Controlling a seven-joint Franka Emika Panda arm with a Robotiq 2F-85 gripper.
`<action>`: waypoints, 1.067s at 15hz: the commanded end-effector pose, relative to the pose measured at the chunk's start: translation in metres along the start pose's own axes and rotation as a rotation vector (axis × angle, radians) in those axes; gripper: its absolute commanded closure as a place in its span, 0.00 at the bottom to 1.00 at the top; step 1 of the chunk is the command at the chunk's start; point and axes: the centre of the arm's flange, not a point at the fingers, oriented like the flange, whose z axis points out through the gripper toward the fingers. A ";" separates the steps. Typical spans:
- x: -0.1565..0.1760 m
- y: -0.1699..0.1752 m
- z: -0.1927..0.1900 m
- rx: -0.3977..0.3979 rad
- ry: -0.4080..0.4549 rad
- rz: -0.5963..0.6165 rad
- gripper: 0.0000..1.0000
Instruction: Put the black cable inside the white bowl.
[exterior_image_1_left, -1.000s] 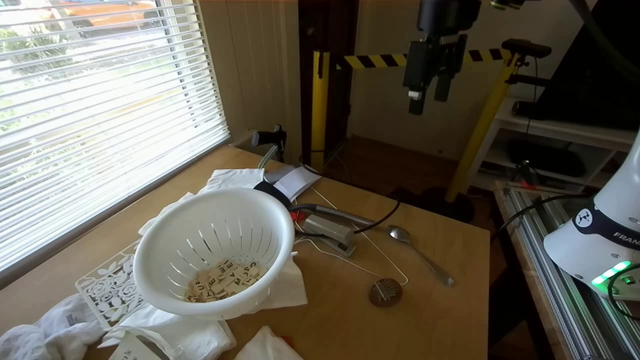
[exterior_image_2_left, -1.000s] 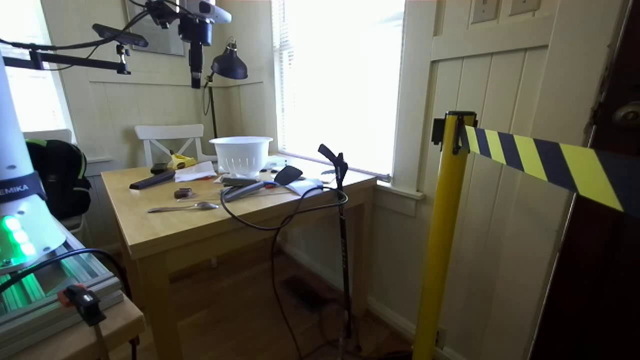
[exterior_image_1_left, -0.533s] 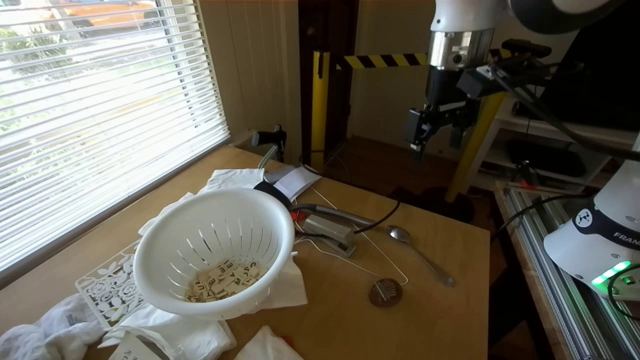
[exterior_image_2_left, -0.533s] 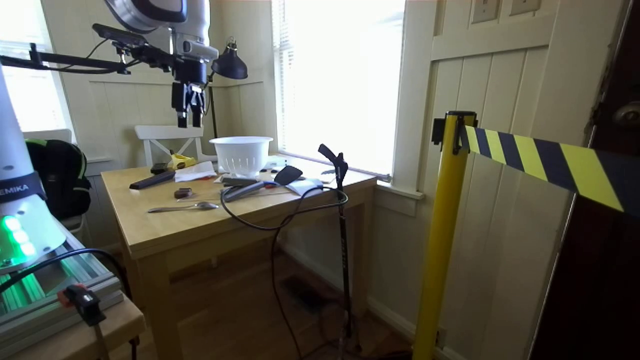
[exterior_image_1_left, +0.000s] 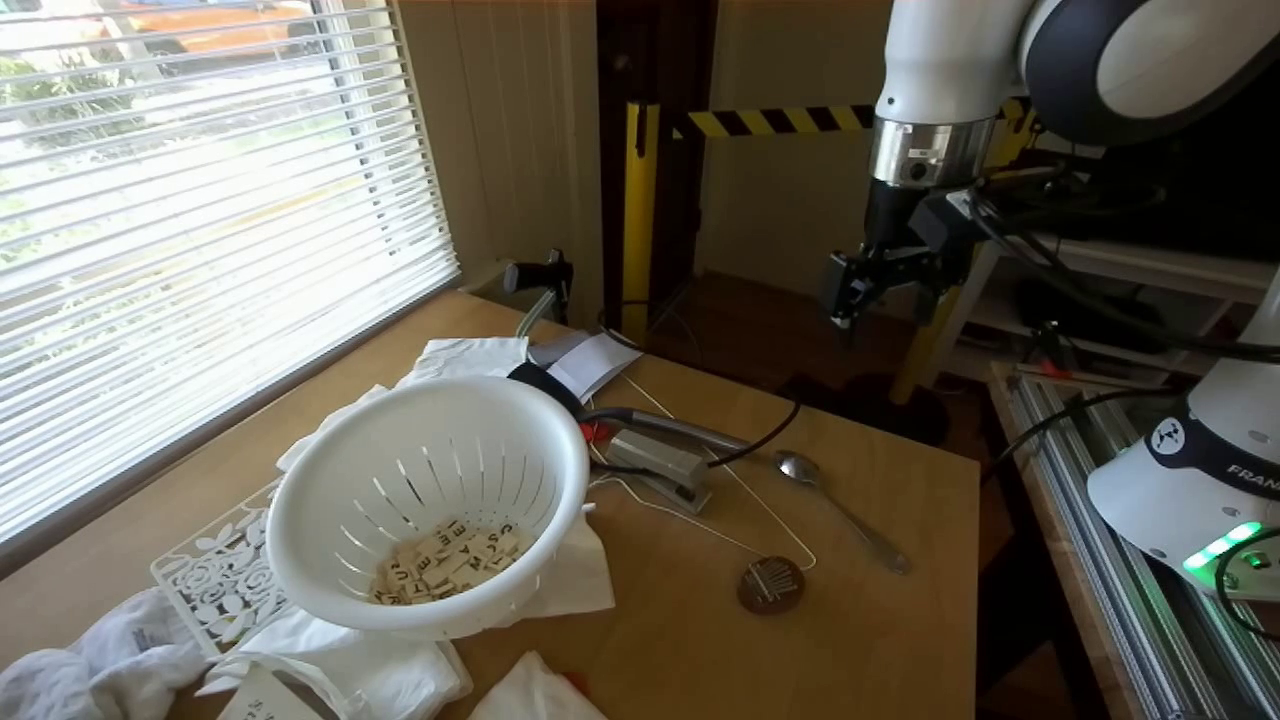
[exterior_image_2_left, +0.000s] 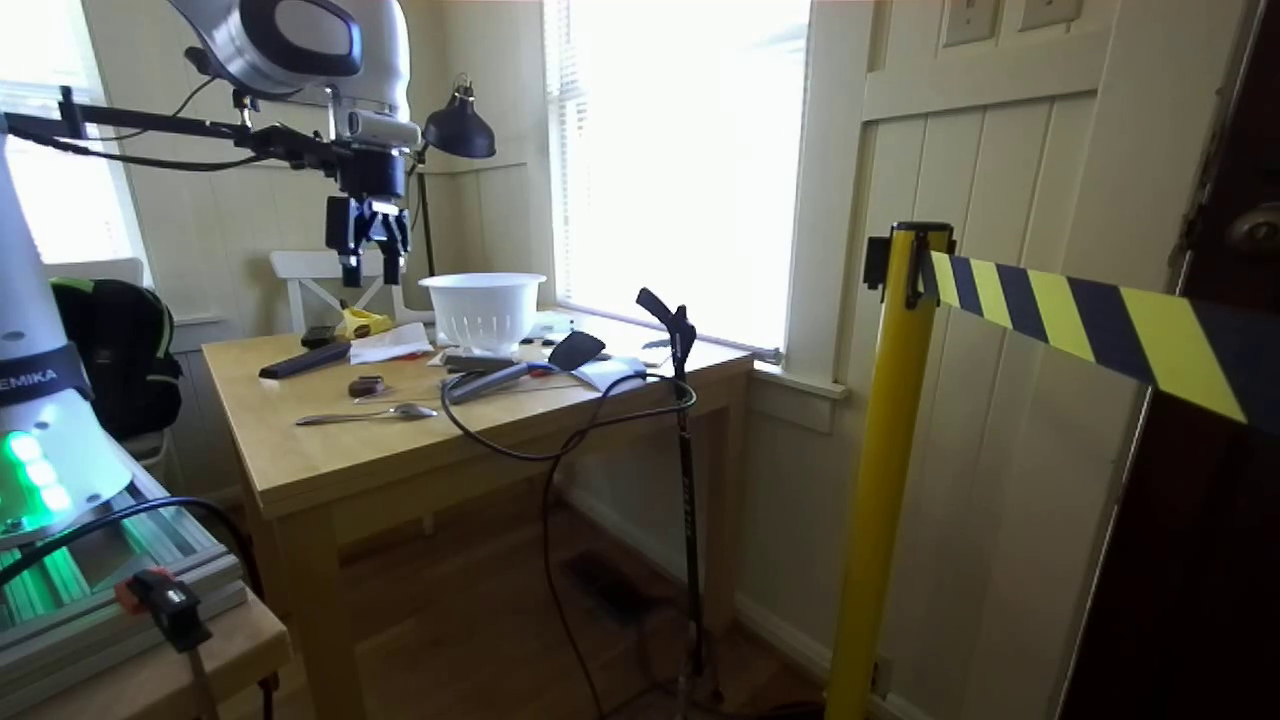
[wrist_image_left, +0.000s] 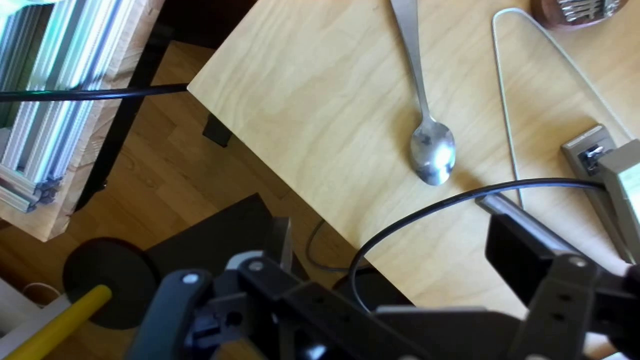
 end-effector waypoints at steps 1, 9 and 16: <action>0.016 -0.001 0.020 -0.023 -0.039 0.130 0.00; 0.056 0.001 0.105 -0.006 -0.090 0.566 0.00; 0.068 -0.013 0.157 0.057 -0.141 0.799 0.00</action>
